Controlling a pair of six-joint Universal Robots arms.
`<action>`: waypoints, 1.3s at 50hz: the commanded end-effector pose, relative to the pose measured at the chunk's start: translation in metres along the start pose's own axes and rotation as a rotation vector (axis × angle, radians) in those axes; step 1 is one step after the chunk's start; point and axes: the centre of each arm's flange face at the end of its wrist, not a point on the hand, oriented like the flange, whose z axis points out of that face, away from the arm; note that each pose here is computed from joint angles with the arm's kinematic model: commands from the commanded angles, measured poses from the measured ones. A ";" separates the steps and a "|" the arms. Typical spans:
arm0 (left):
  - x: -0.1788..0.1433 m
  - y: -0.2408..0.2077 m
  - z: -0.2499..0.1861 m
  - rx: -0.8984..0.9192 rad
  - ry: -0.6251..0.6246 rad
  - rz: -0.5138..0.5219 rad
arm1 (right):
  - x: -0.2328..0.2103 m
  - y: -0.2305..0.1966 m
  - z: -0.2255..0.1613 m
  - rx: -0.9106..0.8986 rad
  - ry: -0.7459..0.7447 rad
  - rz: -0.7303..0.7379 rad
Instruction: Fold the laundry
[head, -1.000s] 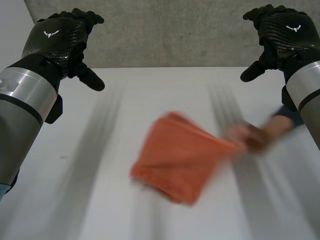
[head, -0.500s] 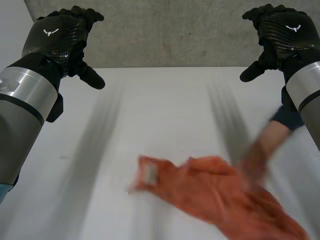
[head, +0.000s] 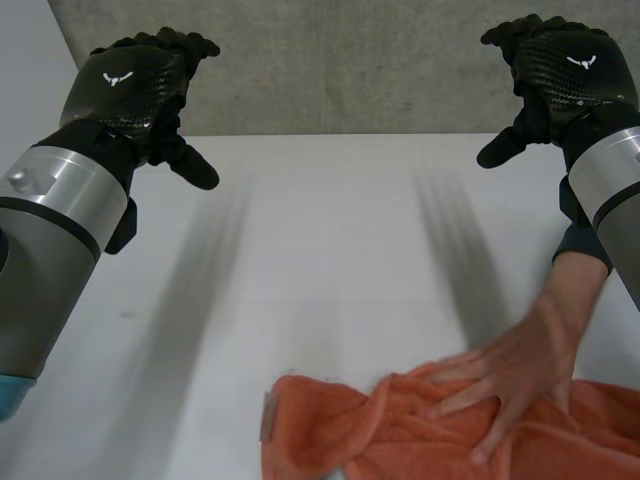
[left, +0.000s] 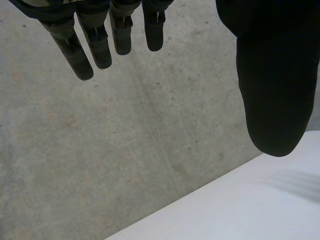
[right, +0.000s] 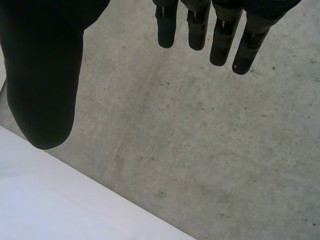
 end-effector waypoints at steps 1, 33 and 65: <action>0.003 0.002 -0.001 -0.006 0.010 -0.001 | -0.001 0.001 0.000 -0.002 -0.003 0.001; 0.005 0.004 0.000 -0.010 0.015 0.002 | -0.010 0.005 -0.001 -0.015 -0.084 0.004; -0.052 0.071 -0.008 -0.226 -0.148 0.190 | -0.183 0.119 -0.128 -0.609 -1.081 -0.067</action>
